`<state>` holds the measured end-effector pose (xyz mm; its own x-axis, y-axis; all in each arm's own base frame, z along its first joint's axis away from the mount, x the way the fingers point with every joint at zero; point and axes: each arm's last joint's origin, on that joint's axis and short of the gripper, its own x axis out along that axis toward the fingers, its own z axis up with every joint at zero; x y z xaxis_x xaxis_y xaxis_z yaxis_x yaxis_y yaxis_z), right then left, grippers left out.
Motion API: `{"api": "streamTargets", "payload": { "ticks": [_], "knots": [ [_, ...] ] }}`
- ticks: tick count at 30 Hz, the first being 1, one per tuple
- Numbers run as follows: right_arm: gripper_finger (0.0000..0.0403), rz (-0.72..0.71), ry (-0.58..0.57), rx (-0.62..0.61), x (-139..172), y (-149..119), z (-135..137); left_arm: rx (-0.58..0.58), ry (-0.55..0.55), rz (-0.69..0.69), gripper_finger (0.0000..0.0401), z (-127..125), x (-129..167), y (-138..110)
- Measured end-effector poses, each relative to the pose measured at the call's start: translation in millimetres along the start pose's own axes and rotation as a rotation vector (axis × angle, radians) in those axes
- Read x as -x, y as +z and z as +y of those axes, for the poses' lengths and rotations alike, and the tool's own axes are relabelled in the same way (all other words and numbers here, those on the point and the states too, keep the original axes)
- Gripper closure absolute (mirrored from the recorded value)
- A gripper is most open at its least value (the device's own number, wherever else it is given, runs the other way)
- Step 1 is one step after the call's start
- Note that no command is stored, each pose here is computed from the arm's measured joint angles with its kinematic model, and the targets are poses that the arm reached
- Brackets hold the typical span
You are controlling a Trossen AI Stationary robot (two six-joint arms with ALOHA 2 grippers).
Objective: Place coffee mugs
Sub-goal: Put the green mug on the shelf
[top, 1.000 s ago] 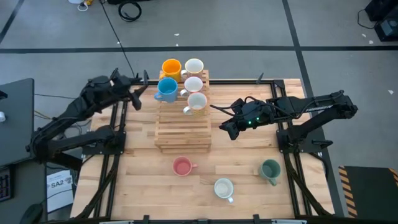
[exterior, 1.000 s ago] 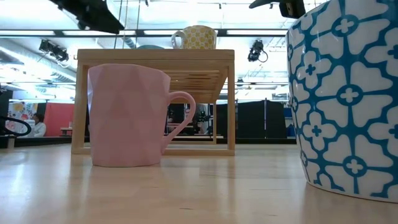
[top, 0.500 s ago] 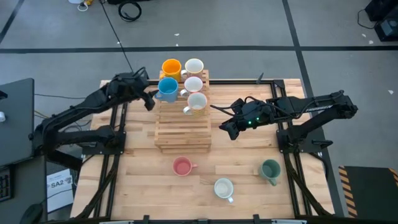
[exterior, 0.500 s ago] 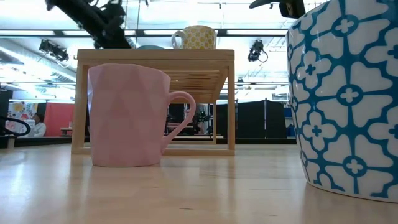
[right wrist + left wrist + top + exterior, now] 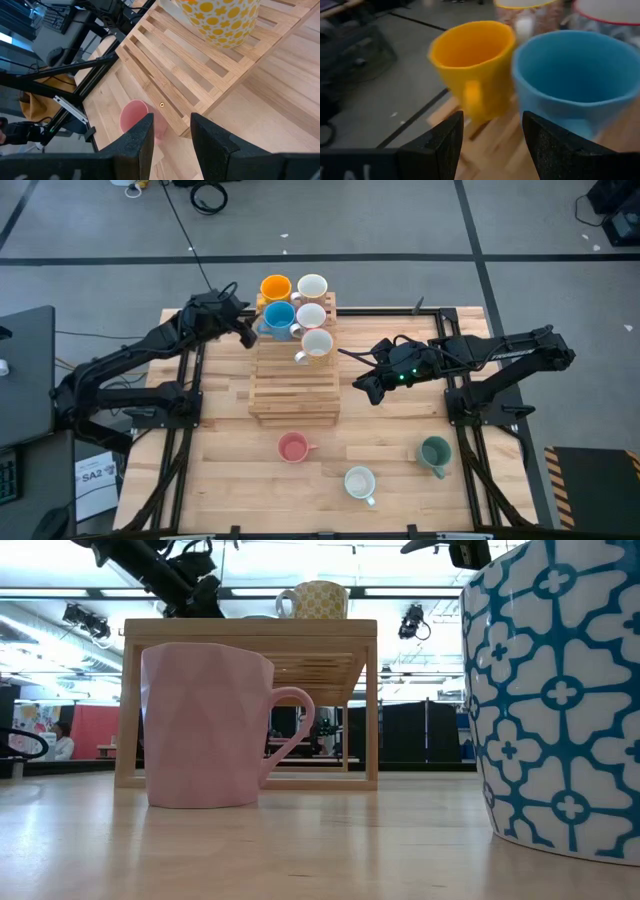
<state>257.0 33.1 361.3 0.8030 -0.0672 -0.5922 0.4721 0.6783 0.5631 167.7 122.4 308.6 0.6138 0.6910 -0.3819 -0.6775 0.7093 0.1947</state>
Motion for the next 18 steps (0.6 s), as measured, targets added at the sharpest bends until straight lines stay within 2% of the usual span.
{"api": "streamTargets", "payload": {
  "ticks": [4,10,18],
  "knots": [
    [0.0269,0.000,0.000,0.000,0,0,0,0.011,0.038,-0.044,0.0191,4,12,4],
    [0.0269,-0.002,-0.003,0.001,0,0,0,0.057,0.018,-0.155,0.0191,8,47,10],
    [0.0269,0.031,0.026,0.059,1,-4,3,0.112,-0.243,-0.148,0.0191,-1,89,-3]
  ]
}}
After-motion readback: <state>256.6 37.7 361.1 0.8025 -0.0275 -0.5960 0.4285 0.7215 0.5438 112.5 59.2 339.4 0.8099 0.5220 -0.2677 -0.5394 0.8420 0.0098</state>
